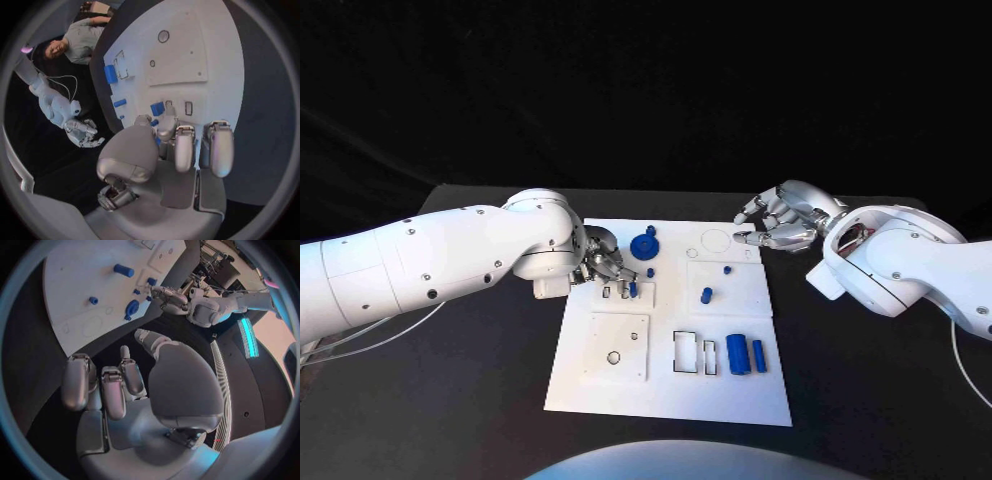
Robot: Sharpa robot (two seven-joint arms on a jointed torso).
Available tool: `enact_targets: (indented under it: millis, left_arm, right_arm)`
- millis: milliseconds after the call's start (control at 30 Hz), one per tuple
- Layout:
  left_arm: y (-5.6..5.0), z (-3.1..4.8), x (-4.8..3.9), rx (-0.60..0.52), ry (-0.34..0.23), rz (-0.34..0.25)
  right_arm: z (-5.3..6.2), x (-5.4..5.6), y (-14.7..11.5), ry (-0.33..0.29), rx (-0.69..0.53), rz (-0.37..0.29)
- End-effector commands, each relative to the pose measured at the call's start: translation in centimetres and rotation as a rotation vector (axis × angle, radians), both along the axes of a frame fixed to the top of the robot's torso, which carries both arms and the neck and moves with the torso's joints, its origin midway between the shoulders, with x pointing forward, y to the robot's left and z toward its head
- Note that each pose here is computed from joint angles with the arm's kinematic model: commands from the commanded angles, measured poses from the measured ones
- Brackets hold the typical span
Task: Assemble the parts on the task board
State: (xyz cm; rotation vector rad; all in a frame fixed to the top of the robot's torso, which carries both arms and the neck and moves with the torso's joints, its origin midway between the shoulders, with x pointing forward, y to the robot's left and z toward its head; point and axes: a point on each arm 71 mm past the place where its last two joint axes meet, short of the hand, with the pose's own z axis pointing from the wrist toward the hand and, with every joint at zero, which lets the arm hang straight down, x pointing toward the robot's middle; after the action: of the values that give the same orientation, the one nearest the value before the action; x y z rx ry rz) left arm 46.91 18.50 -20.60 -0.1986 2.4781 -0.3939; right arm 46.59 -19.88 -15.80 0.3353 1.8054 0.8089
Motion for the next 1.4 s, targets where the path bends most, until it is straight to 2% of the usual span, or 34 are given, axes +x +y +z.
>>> enact_targets:
  millis: [33,567,1400]
  left_arm:
    - [-0.23,-0.07,-0.21,-0.009,0.036,-0.014]
    - [-0.24,-0.13,-0.1,-0.027,0.048,0.003]
    - [-0.76,-0.27,0.03,-0.024,0.065,-0.011]
  right_arm:
    - [-0.08,-0.02,0.09,0.003,-0.015,0.013]
    - [-0.2,0.05,0.1,0.008,-0.019,0.012]
    - [-0.29,-0.01,0.3,0.008,-0.025,0.02]
